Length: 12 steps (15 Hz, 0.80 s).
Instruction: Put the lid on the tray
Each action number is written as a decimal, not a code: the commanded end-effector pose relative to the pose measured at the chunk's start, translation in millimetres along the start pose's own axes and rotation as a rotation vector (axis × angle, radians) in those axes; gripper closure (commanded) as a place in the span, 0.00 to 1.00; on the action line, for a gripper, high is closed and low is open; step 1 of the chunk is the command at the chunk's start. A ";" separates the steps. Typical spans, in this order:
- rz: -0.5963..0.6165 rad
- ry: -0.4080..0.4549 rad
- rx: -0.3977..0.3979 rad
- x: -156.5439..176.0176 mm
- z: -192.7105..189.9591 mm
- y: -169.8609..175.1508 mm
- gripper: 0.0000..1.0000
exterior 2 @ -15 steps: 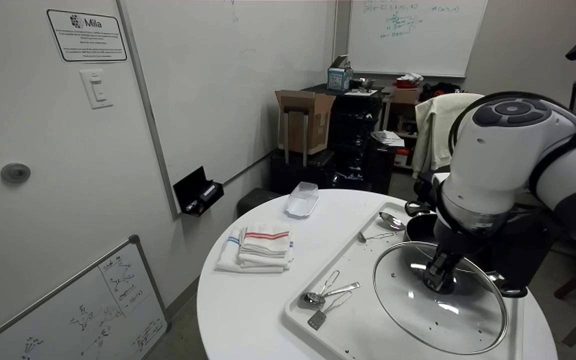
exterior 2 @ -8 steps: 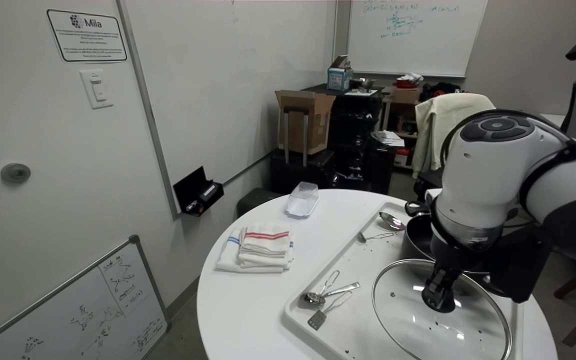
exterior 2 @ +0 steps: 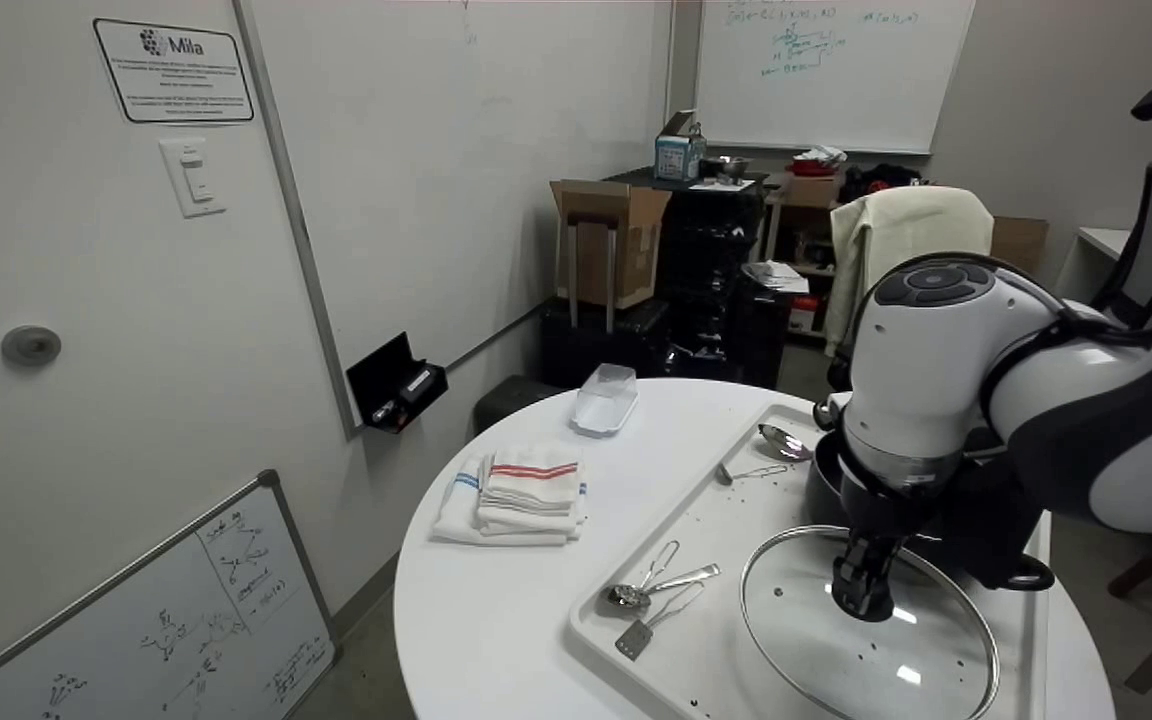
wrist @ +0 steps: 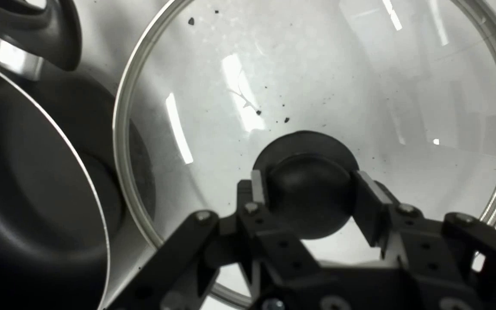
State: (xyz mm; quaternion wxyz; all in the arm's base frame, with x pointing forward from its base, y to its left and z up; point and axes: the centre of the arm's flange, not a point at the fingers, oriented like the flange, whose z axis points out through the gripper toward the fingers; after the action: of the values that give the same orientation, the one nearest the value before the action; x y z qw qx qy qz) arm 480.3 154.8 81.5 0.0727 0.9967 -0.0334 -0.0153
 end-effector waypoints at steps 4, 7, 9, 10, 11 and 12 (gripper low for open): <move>-0.043 0.003 0.030 18.0 31.1 1.6 0.76; -0.069 0.023 0.054 20.8 44.0 1.9 0.76; -0.088 0.038 0.066 22.1 51.7 1.8 0.76; -0.102 0.047 0.071 23.0 56.1 1.3 0.76; -0.116 0.054 0.075 24.0 60.9 0.3 0.76; -0.128 0.058 0.078 24.7 64.6 -0.6 0.76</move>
State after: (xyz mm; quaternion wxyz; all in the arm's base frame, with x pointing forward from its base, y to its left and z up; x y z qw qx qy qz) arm 492.0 144.7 26.4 0.0478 0.9988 0.0131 -0.0053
